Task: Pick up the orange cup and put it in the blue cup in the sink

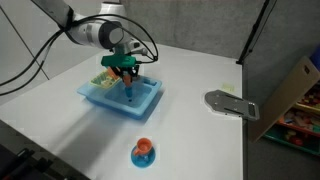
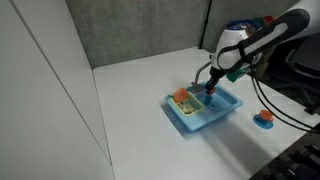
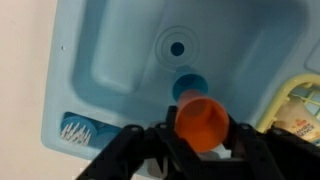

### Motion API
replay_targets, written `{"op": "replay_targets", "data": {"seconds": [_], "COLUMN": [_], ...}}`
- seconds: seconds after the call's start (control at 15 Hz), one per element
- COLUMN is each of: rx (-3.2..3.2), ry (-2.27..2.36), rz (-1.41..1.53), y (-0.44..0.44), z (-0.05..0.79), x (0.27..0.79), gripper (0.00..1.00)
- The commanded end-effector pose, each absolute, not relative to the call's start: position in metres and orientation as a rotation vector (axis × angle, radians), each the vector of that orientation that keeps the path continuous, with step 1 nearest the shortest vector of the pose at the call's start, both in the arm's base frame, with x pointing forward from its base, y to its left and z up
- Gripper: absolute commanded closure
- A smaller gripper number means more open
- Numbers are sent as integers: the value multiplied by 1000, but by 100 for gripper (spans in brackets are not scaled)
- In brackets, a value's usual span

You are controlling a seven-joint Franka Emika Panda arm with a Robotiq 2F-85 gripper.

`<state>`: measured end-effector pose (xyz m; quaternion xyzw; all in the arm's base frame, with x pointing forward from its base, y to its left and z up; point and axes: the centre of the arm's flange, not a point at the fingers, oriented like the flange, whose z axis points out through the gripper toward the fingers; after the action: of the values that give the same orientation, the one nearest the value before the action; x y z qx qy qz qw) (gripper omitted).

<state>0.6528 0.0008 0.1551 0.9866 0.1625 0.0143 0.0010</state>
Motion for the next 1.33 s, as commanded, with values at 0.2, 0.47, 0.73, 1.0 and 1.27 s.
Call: {"op": "replay_targets", "data": {"seconds": [0.2, 0.47, 0.73, 1.0, 1.27], "rx": [3074, 3073, 3073, 3073, 3074], "ry": [461, 432, 435, 419, 394], "rz": [30, 21, 21, 1, -13], "y": [2, 1, 3, 1, -3], "z": [147, 147, 151, 150, 149], "x": [667, 662, 657, 653, 648], "gripper": [84, 84, 84, 84, 84]}}
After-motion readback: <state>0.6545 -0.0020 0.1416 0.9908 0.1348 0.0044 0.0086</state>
